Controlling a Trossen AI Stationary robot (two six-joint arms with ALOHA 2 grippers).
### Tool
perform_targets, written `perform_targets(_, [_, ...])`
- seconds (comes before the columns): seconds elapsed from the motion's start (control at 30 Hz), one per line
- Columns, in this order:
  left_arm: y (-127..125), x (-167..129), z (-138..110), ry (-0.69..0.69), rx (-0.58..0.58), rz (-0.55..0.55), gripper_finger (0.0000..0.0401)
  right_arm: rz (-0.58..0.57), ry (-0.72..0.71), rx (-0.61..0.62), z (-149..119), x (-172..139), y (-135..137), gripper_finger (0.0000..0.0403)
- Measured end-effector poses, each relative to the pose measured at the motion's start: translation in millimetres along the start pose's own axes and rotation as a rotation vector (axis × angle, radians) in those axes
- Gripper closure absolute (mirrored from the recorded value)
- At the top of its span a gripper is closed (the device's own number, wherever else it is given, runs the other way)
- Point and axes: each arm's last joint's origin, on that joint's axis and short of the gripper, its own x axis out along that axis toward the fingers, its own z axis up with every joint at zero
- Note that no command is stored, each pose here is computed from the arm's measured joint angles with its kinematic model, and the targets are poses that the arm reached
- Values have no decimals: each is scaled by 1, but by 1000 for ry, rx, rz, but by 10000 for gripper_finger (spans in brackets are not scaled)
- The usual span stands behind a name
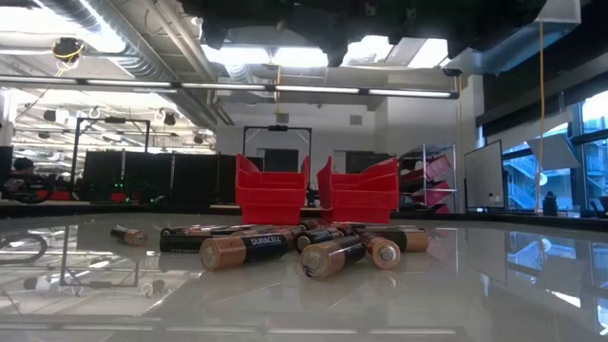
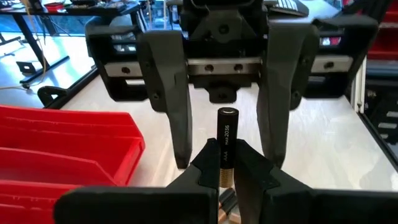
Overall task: Sort batteries
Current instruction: Put the small black battery into the right red bin
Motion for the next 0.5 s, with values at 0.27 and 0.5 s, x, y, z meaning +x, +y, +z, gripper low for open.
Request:
perform_targets(0.27, [0,0,-1,11,6,1,387,-36,37,-5,-2,-1,-1,221])
perform_targets(0.5, [1,0,-2,16,8,6,388,-72,57,-26,4,-5,-2,221])
